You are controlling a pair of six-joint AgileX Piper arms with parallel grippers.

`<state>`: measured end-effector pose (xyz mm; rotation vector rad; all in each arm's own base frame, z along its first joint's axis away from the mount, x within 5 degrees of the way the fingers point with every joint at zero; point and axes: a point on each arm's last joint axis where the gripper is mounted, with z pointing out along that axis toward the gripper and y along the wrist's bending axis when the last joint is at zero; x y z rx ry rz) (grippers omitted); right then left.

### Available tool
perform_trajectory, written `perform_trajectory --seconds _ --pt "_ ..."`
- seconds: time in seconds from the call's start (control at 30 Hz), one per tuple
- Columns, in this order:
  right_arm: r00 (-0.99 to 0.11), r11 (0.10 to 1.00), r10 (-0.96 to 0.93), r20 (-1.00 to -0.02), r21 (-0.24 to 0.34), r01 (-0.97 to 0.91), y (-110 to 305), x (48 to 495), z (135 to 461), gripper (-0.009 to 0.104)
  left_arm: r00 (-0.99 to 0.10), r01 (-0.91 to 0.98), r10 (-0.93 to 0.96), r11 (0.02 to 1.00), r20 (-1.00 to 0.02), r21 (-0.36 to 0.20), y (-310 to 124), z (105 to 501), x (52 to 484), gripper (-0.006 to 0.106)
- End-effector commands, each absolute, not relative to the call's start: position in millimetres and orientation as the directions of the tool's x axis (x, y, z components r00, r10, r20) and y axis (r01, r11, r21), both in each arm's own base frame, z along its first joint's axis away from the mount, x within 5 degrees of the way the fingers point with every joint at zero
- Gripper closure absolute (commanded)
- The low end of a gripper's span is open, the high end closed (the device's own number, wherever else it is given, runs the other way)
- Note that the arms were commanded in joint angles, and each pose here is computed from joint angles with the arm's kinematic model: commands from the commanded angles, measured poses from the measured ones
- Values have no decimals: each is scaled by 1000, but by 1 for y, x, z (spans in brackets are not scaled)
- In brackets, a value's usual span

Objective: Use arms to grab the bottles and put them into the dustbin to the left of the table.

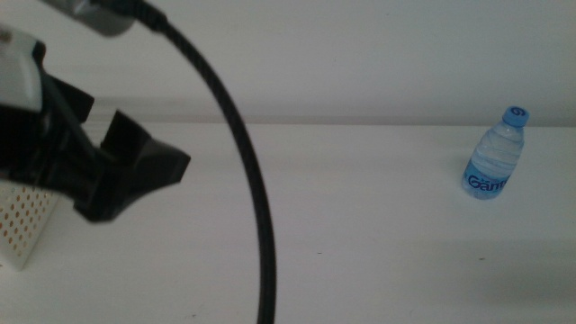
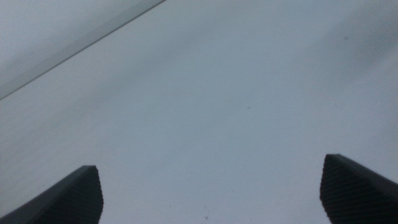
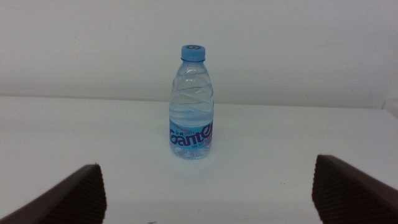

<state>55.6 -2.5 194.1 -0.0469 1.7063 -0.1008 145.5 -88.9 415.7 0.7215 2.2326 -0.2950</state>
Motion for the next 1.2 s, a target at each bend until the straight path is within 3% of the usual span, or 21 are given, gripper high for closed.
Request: perform_trajectory --seconds 0.0,0.23,0.87,1.17 --pt "-138 994 -95 -986 -101 34 -3 54 182 7 -551 566 386 825 -740 9 -92 416 137 7" --pt "-138 994 -95 -986 -101 34 -3 54 182 7 -564 605 356 792 -745 -79 -100 418 128 7" --pt "-138 994 -95 -986 -101 34 -3 54 182 7 -479 606 279 791 -833 -84 -105 428 135 7" --pt "-138 994 -95 -986 -101 34 -3 54 182 7 -455 619 169 766 -874 -174 -111 437 135 7"
